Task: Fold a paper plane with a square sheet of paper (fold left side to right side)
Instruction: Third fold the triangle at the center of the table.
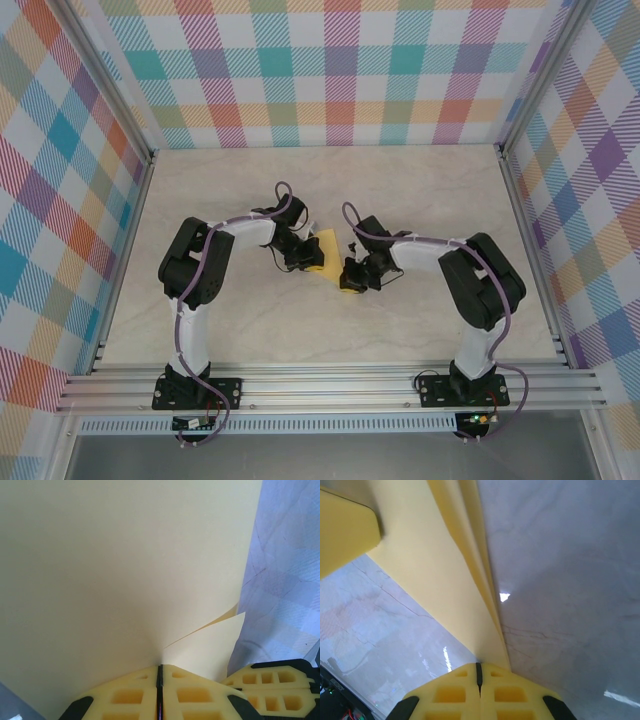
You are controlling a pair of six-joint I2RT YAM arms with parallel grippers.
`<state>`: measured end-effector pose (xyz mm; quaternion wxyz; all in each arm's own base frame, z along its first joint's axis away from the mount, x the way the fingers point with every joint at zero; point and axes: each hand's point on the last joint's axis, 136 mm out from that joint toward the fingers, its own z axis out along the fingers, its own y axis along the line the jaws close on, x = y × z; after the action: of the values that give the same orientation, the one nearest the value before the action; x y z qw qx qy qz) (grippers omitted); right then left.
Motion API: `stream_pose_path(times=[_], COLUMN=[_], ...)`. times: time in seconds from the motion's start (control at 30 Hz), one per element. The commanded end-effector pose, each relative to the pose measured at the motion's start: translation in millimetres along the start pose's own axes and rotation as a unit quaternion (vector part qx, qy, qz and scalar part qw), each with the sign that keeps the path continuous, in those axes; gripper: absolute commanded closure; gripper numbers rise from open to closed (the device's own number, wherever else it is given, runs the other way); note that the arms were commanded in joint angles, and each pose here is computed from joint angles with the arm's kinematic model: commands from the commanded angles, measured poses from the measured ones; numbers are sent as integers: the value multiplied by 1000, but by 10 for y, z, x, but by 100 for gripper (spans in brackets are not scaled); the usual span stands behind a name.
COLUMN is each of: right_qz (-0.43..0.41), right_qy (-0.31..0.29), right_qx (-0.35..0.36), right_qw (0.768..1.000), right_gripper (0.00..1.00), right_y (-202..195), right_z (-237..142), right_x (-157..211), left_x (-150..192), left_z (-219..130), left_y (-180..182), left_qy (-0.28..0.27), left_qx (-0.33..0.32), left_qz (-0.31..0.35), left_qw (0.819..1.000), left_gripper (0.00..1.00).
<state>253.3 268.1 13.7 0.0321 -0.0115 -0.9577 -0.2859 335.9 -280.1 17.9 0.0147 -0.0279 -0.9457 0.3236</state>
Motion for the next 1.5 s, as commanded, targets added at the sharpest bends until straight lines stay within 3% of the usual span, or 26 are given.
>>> stream_pose_path(times=[0.0, 0.17, 0.33, 0.53, 0.73, 0.9, 1.3, 1.47], right_qz=[77, 53, -25, -117, -181, -197, -184, -203], right_qy=[64, 49, -4, -50, -76, -68, -79, -99], right_qx=[97, 73, 48, 24, 6, 17, 32, 29], right_qw=[990, 995, 999, 992, 981, 978, 979, 974], right_gripper=[100, 100, 99, 83, 63, 62, 62, 59], right_y=[-601, -509, -255, 37, 230, 255, 163, 203], right_z=[-16, -76, -307, -518, -477, -324, -277, -410], right_x=[449, 395, 188, -54, -363, -577, -722, -681], left_x=[40, 0, -131, -270, -150, -4, -82, -158], left_z=[146, 117, -99, -584, -818, -694, -386, -366], left_y=[373, 280, -90, -536, -366, -212, -85, -95], left_qy=[9, 6, -13, -61, -90, -84, -65, -66], left_qx=[-69, -54, -8, 36, 15, 32, 34, 30], left_qz=[-17, -14, 4, 29, 7, -30, -56, -52], left_qw=[997, 998, 1000, 997, 996, 995, 996, 996], left_gripper=[92, 89, 81, 64, 53, 50, 50, 60])
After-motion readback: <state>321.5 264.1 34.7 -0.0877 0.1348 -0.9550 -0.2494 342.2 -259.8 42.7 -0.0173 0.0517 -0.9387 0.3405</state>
